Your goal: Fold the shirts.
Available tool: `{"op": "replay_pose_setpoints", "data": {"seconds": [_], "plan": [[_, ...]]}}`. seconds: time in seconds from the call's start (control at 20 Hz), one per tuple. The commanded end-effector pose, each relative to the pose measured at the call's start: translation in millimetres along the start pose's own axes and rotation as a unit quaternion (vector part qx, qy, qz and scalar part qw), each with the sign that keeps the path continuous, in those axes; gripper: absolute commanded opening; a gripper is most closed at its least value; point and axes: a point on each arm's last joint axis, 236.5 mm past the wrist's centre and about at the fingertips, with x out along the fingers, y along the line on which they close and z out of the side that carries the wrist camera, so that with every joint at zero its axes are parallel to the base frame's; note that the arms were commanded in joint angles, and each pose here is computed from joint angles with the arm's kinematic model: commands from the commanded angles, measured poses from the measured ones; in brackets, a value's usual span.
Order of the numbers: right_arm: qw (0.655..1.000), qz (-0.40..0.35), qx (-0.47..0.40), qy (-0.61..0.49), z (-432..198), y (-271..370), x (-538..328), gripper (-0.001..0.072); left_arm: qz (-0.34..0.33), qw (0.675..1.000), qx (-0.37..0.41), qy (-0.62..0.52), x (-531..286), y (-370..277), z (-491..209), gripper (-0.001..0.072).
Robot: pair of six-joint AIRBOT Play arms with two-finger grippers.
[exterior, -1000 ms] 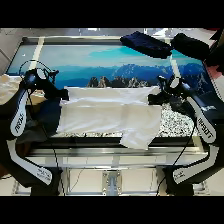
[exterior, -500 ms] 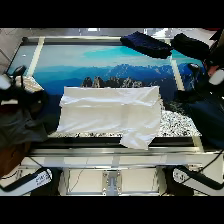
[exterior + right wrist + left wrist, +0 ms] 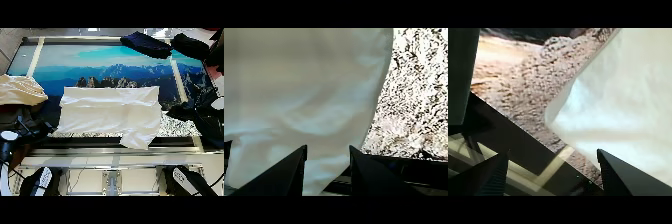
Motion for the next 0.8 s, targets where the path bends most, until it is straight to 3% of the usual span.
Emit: {"op": "replay_pose_setpoints", "data": {"seconds": [0.0,0.3,0.4,0.45,0.5,0.55,0.65,0.75], "plan": [[1.0,0.028,0.003,-0.011,1.4,12.1,1.3,0.0324,-0.043,0.998,-0.041,-0.009,13.9,-7.1,-1.1,0.0572],[0.999,0.042,0.008,-0.016,4.0,18.8,0.6,0.0323,-0.069,0.996,-0.057,0.018,43.0,-13.6,-1.5,0.0556],[0.999,0.042,0.007,-0.014,3.1,18.8,0.5,0.0323,-0.083,0.995,-0.048,0.036,51.6,-21.8,-9.0,0.0428],[0.999,0.04,0.004,-0.005,-1.0,18.2,-0.5,0.0323,-0.089,0.994,-0.046,0.043,54.2,-25.6,-12.2,0.0298],[0.999,0.031,-0.003,0.017,-10.7,14.9,-2.1,0.0323,-0.093,0.994,-0.039,0.042,54.5,-28.5,-12.2,0.0103],[0.999,0.016,-0.01,0.049,-26.1,7.3,-2.6,0.0323,-0.099,0.994,-0.031,0.037,53.3,-31.1,-10.3,0.0014],[0.99,-0.011,-0.013,0.138,-71.2,-9.7,-2.0,0.0323,-0.102,0.994,-0.025,0.029,50.4,-34.5,-5.7,0.0014],[0.983,0.017,0.015,0.18,-104.1,-4.9,16.0,0.0323,-0.106,0.994,-0.019,0.021,46.9,-38.6,-1.0,0.0014]]}}
